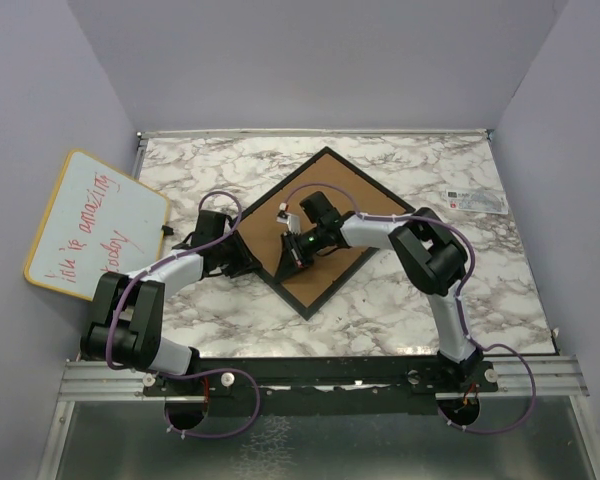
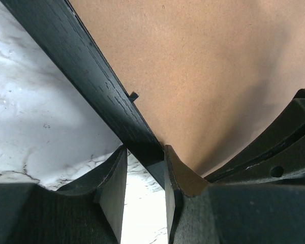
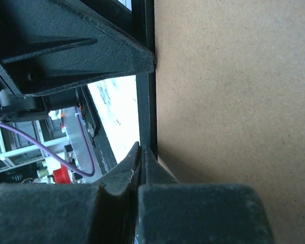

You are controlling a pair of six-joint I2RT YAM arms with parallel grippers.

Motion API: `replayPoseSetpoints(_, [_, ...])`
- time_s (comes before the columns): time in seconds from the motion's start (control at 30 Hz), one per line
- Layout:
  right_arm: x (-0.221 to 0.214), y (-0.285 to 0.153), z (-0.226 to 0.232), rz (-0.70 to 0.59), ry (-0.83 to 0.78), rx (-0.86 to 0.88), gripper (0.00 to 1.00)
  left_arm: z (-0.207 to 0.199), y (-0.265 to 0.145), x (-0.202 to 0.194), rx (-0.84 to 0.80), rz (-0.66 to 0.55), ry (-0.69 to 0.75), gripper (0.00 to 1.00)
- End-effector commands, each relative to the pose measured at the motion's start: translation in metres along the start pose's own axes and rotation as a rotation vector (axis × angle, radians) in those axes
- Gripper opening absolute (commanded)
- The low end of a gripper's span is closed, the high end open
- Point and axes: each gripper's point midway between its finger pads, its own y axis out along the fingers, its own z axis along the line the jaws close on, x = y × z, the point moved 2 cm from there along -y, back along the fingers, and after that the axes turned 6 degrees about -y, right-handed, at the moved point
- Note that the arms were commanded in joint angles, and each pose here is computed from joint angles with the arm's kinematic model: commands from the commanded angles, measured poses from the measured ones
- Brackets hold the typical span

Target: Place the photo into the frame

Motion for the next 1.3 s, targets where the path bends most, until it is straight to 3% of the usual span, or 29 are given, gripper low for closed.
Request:
replayPoseSetpoints(0.0, [-0.051, -0.014, -0.109, 0.083, 0.199, -0.386, 0.01, 0.058, 0.007, -0.010, 0.240, -0.003, 0.028, 0.19])
replayPoseSetpoints(0.33, [-0.052, -0.031, -0.130, 0.063, 0.265, -0.544, 0.01, 0.057, 0.007, -0.009, 0.239, -0.005, 0.026, 0.19])
replayPoseSetpoints(0.57, [0.000, -0.057, -0.092, -0.116, 0.151, -0.539, 0.01, 0.023, 0.004, 0.011, 0.140, -0.037, 0.055, 0.23])
replayPoseSetpoints(0.73, [0.043, -0.102, -0.058, -0.296, 0.075, -0.624, 0.01, -0.045, -0.014, 0.061, -0.014, -0.127, 0.174, 0.41])
replayPoseSetpoints(0.87, [0.057, -0.150, -0.052, -0.440, 0.122, -0.767, 0.02, -0.093, -0.032, 0.099, -0.095, -0.196, 0.323, 0.57])
replayPoseSetpoints(1.03, [0.035, -0.202, -0.071, -0.531, 0.285, -0.950, 0.13, -0.128, -0.035, 0.139, -0.126, -0.251, 0.462, 0.74])
replayPoseSetpoints(1.1, [0.020, -0.215, -0.083, -0.533, 0.366, -0.995, 0.23, -0.134, -0.027, 0.152, -0.112, -0.255, 0.500, 0.81])
replayPoseSetpoints(1.17, [0.006, -0.222, -0.093, -0.526, 0.438, -1.011, 0.41, -0.138, -0.017, 0.166, -0.098, -0.253, 0.539, 0.88])
replayPoseSetpoints(1.27, [-0.005, -0.224, -0.103, -0.516, 0.511, -0.980, 0.60, -0.139, 0.005, 0.186, -0.065, -0.230, 0.612, 0.92])
